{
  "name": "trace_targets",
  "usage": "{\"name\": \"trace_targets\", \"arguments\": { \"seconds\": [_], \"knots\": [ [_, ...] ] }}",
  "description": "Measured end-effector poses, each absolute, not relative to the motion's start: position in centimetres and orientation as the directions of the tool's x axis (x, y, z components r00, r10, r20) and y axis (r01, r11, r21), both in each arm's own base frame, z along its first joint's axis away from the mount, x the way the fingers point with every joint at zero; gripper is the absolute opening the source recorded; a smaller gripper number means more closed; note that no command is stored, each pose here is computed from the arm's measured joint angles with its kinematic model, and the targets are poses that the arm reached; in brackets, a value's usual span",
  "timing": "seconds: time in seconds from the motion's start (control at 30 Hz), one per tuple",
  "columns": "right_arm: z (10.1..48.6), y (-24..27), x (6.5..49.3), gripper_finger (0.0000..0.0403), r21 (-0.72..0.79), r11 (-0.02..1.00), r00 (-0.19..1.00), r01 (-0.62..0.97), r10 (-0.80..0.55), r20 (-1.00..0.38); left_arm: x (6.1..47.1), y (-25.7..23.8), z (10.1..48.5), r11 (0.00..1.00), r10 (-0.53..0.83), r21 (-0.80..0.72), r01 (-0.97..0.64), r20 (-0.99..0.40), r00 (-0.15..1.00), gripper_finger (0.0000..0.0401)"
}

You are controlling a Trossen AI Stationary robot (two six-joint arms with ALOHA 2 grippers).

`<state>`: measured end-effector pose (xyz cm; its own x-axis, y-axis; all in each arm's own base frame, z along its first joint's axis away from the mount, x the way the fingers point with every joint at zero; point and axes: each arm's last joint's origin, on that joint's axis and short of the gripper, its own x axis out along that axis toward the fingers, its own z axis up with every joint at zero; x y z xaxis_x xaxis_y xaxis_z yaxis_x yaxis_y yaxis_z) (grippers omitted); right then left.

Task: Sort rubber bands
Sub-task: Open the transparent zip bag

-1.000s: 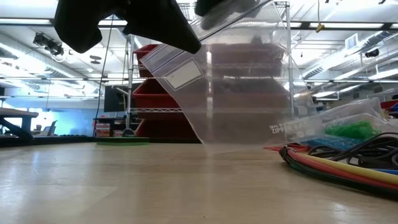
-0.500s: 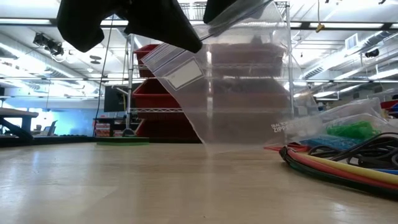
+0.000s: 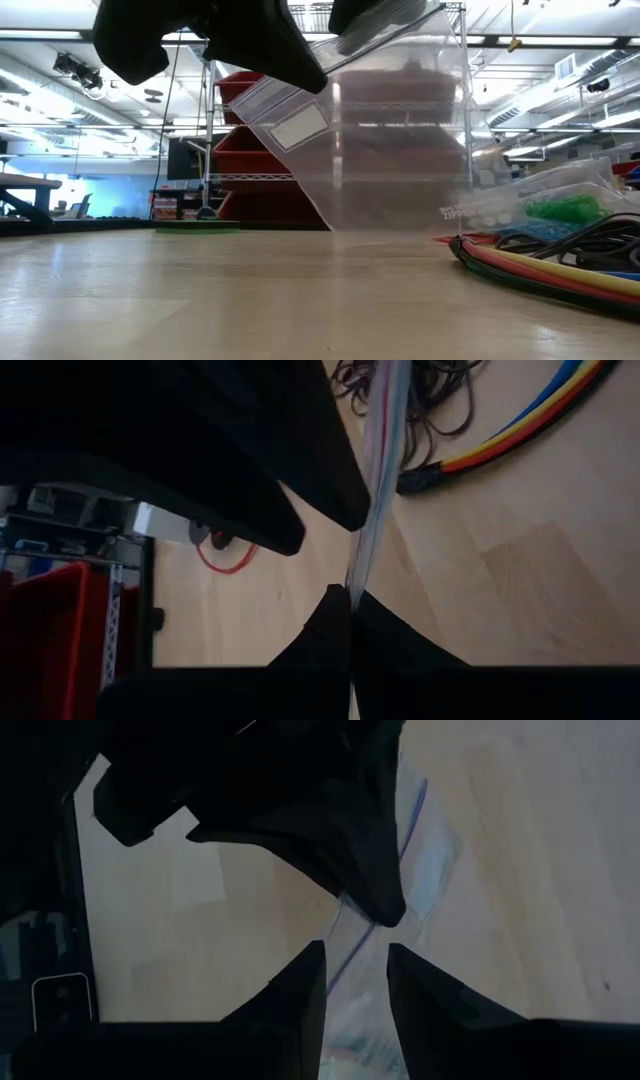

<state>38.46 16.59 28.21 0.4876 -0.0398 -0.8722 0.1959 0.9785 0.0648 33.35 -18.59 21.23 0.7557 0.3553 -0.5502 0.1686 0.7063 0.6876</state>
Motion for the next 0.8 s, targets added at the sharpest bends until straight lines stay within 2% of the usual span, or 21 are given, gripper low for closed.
{"name": "trace_targets", "arguments": {
  "seconds": [0.5, 0.8],
  "knots": [
    [28.2, 17.2, 38.1, 0.0097, 0.065, 0.984, 0.482, 0.169, -0.025, -0.876, 34.2, -18.5, 22.9, 0.731, 0.327, 0.661, 0.167, -0.555, 0.765, 0.0],
    [28.1, 17.3, 37.8, 0.0097, 0.039, 0.985, 0.457, 0.167, -0.042, -0.888, 33.8, -18.6, 22.4, 0.768, 0.286, 0.604, 0.211, -0.619, 0.732, 0.0]
  ]
}}
